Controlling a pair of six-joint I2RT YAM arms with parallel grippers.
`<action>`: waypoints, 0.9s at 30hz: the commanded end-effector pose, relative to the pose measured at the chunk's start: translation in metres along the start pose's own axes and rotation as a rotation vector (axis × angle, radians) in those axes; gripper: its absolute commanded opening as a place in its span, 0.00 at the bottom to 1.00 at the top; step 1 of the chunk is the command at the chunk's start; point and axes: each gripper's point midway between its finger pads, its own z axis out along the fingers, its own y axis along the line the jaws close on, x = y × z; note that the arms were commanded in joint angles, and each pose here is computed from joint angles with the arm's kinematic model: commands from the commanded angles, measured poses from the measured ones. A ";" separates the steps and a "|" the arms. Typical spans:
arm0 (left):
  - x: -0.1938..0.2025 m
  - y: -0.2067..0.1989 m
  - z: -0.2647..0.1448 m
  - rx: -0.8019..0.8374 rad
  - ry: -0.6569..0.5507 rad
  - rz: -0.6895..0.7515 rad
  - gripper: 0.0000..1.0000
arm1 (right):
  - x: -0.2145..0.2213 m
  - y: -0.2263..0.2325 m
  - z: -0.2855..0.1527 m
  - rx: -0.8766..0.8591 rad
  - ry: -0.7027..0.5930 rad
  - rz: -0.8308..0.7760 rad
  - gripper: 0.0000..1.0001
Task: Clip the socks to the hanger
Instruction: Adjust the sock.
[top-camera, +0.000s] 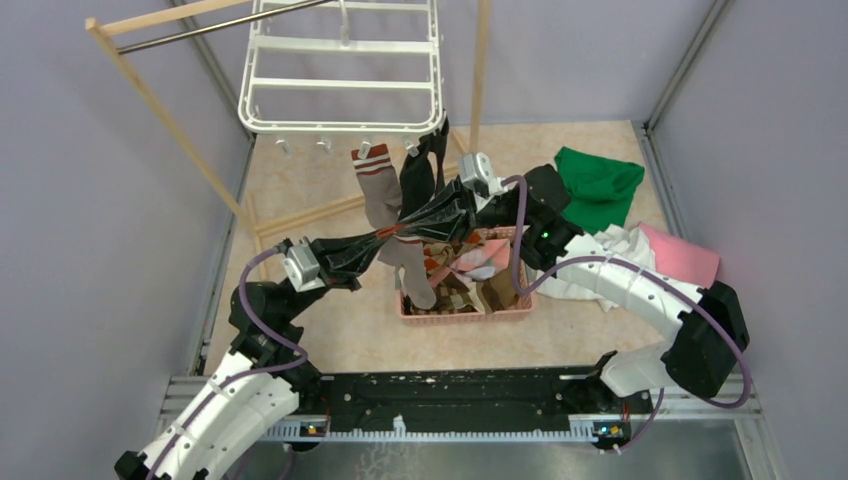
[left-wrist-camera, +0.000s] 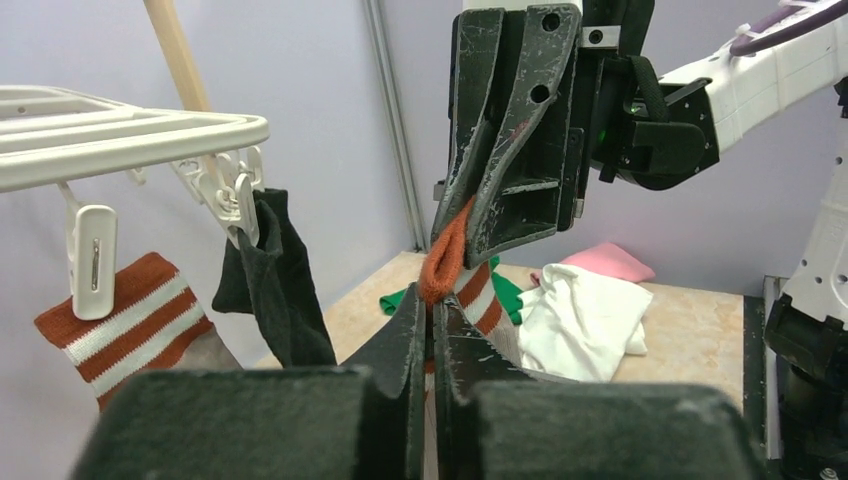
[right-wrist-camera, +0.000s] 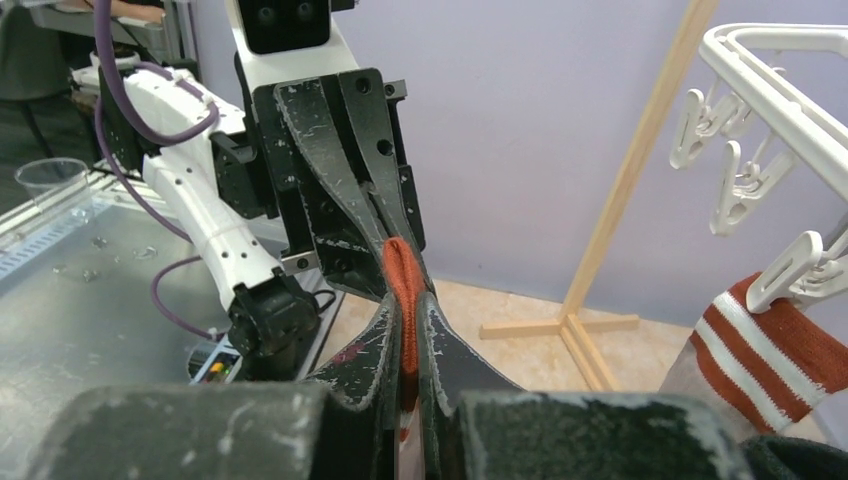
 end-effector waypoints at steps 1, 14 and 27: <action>-0.024 -0.001 0.003 0.002 -0.092 -0.003 0.11 | -0.031 -0.002 0.007 0.009 -0.072 -0.034 0.00; -0.031 -0.006 -0.003 0.009 -0.212 -0.053 0.42 | -0.046 0.002 0.007 0.003 -0.127 -0.001 0.00; -0.034 -0.011 0.003 0.054 -0.244 -0.087 0.34 | -0.043 0.002 0.007 0.003 -0.123 0.009 0.00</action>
